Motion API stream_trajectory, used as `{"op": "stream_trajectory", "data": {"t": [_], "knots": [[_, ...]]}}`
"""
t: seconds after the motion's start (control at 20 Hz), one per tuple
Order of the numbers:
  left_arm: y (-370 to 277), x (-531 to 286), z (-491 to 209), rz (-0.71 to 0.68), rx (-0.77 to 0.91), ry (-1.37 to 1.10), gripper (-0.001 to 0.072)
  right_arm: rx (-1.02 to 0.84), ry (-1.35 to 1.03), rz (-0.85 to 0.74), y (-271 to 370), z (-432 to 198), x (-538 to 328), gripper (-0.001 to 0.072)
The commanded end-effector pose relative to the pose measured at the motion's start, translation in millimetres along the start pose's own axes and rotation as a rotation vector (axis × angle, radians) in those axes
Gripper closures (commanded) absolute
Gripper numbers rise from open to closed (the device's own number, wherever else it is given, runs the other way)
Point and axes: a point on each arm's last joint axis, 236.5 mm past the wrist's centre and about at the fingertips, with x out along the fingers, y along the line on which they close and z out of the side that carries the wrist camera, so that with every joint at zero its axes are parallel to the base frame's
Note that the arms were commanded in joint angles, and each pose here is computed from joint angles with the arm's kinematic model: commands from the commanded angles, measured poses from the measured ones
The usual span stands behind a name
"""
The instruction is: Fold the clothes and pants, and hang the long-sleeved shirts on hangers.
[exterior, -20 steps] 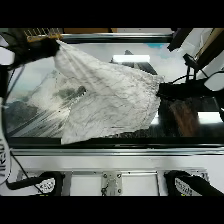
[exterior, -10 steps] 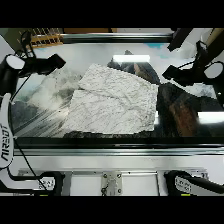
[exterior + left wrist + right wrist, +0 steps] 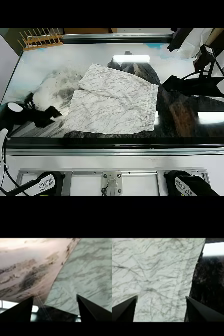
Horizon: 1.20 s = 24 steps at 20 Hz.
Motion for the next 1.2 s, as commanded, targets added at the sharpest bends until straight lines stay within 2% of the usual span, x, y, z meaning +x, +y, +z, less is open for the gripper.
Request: {"op": "stream_trajectory", "data": {"t": [0.0,0.5,0.55,0.65,0.7,0.8,0.9,1.15], "knots": [[15.7,31.6,-41.6,-0.024,-0.09,0.088,0.0135,-0.016,0.014,0.032,14.5,-11.6,-4.1,0.0066],[-37.5,64.9,-34.9,-0.018,0.088,0.116,0.0137,-0.002,0.011,0.056,19.7,-10.9,-4.6,0.0066],[-42.6,66.6,-35.2,-0.02,0.103,0.119,0.0265,-0.002,0.015,0.056,19.7,-11.7,-4.7,0.0067],[-51.4,66.6,-34.3,-0.024,0.132,0.116,0.0598,-0.003,0.033,0.055,19.4,-16.0,-4.7,0.0066],[-55.1,64.6,-33.2,-0.027,0.145,0.116,0.0701,-0.009,0.055,0.045,16.8,-21.3,-4.8,0.0066],[-57.0,57.7,-32.7,-0.029,0.158,0.107,0.0701,-0.035,0.136,-0.027,-2.5,-41.7,-5.0,0.0066],[-56.0,49.5,-41.5,-0.034,0.176,0.094,0.0701,0.013,0.25,-0.089,-29.1,-79.6,-0.1,0.0066],[-42.2,36.0,-84.1,-0.037,0.202,0.092,0.0701,0.518,0.447,-0.215,-93.2,-203.7,41.2,0.0066]]}}
